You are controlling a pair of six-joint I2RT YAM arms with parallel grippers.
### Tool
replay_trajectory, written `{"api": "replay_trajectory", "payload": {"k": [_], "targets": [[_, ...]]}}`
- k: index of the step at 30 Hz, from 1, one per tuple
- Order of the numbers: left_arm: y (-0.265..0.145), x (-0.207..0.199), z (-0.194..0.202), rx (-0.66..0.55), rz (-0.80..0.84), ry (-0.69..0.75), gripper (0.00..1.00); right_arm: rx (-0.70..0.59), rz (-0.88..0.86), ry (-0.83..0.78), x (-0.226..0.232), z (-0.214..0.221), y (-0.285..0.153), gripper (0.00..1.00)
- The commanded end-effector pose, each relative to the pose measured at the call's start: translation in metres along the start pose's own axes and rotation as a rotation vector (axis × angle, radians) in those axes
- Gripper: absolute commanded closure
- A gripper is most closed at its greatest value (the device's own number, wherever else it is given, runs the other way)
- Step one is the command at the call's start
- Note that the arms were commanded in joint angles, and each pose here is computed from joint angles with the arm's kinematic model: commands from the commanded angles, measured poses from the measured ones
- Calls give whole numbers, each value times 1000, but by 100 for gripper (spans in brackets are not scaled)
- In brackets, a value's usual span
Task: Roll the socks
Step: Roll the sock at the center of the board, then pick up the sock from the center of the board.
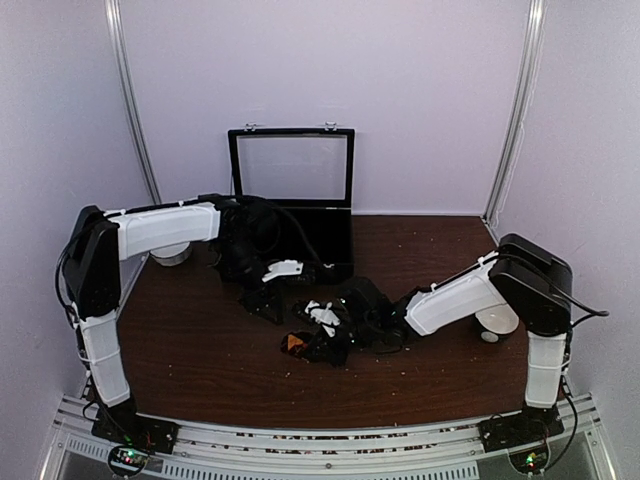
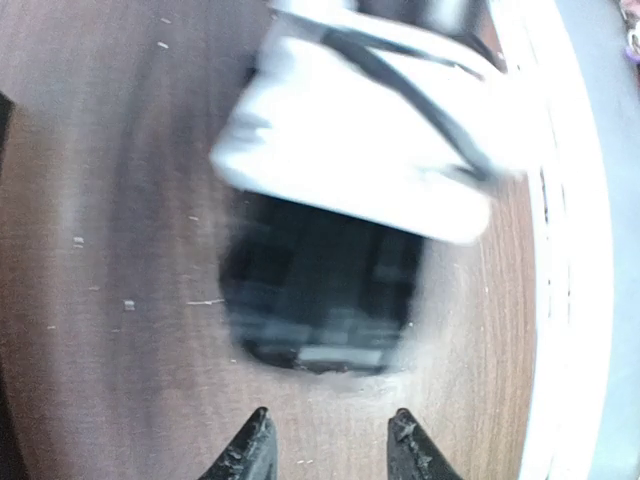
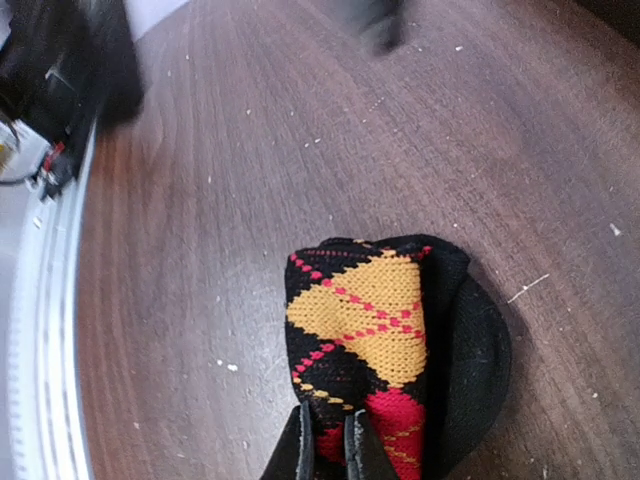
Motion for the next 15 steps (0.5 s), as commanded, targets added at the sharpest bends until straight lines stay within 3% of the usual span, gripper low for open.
{"api": "replay_trajectory", "payload": {"k": [1,7,15], "targets": [[19,-5,-1,3,-32,109,60,283,8,466,-32,84,12,99],[50,-8,4,169,-123,267,60,263,-67,803,-53,82,7,100],[63,20,-7,291,-354,389,60,273,-79,856,-52,69,3,100]]}}
Point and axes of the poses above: each gripper's point midway between its finger pads, its own y axis out along the fingers, its own x axis along the line the jaws close on, z = x × y, the point moved 2 cm from there along -y, back along the fingers, and after that the axes turned 12 degrees about y, right-handed, at the moved point
